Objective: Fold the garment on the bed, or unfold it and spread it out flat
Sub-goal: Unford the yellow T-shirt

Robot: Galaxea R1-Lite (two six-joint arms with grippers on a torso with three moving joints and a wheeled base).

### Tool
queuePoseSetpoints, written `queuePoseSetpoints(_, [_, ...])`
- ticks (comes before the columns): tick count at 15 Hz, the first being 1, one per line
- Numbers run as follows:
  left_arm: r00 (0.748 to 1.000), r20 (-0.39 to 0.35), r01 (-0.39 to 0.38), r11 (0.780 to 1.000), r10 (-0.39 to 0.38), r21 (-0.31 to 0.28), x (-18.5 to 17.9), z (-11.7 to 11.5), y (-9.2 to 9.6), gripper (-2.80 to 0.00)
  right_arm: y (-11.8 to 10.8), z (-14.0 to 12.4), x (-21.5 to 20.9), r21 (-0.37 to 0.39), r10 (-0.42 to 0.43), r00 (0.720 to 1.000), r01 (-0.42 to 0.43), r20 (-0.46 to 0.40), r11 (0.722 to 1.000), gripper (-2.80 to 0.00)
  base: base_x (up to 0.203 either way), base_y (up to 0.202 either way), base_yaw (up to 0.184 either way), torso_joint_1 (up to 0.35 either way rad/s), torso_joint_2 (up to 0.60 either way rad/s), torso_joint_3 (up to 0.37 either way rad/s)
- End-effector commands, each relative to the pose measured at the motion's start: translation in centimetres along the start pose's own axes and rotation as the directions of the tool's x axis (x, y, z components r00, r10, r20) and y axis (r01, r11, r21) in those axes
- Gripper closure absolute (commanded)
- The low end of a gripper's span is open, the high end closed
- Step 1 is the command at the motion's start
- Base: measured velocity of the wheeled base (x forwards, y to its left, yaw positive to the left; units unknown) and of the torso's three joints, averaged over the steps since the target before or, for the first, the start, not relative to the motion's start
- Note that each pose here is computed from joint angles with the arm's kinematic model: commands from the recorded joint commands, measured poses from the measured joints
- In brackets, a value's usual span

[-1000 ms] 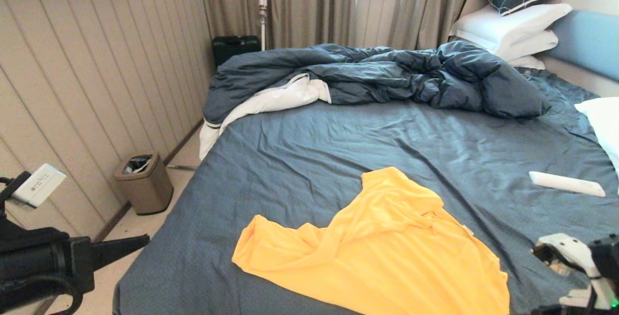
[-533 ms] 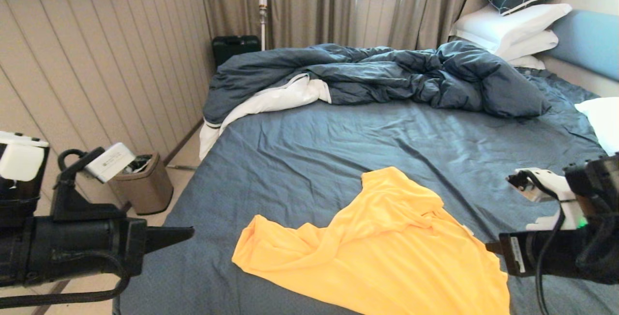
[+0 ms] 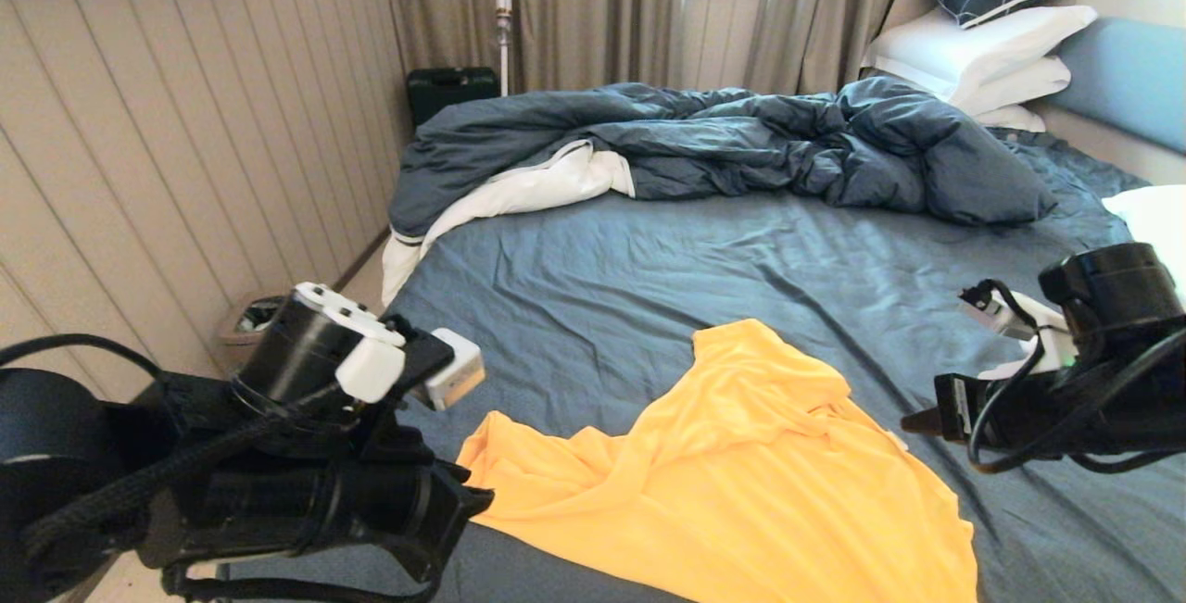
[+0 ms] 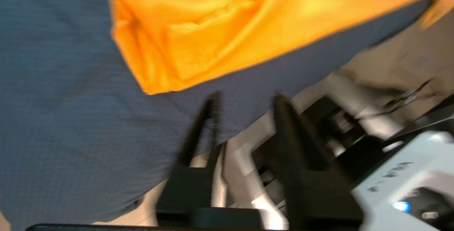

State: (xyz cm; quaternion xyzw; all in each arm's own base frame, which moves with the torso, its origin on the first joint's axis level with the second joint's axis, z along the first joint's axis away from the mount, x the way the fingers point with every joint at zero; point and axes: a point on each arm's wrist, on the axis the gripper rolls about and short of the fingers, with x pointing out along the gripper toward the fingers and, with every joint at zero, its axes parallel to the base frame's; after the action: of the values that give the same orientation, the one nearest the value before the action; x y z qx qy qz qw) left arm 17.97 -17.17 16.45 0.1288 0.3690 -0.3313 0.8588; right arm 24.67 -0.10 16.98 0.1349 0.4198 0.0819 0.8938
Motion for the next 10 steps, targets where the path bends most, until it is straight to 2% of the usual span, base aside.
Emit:
queuePoseSetpoints(1, [0.994,-0.105,-0.010,0.997,0.018,0.078,3.4,-0.6,-2.1,-2.80,-1.6,0.4,1.0,0.049,-0.002,1.000,0.003,-0.020,0.999,0.00,0.000,0.000,0.000,0.000,0.00,0.000])
queuePoseSetpoints(3, [0.994,-0.100,-0.015,0.986,0.032,0.165,4.9,-0.2,-3.9,-2.80,-2.7,0.6,0.9,0.086,0.021,1.000,-0.019,-0.014,0.996,0.00,0.000,0.000,0.000,0.000,0.00,0.000])
queuePoseSetpoints(5, [0.997,-0.063,-0.031,0.981,0.044,0.194,7.1,0.2,-5.1,-2.80,-3.4,0.8,0.6,0.101,0.048,0.999,-0.048,-0.004,0.994,0.00,0.000,0.000,0.000,0.000,0.00,0.000])
queuePoseSetpoints(8, [0.998,-0.006,-0.061,0.971,0.064,0.230,10.2,0.5,-6.9,-2.80,-4.4,0.8,0.5,0.128,0.046,0.999,-0.046,0.003,0.991,0.00,0.000,0.000,0.000,0.000,0.00,0.000])
queuePoseSetpoints(10, [0.998,-0.007,-0.063,0.970,0.066,0.235,11.1,0.6,-7.2,-2.80,-4.7,0.7,0.9,0.135,0.058,0.998,-0.056,-0.008,0.989,0.00,0.000,0.000,0.000,0.000,0.00,0.000])
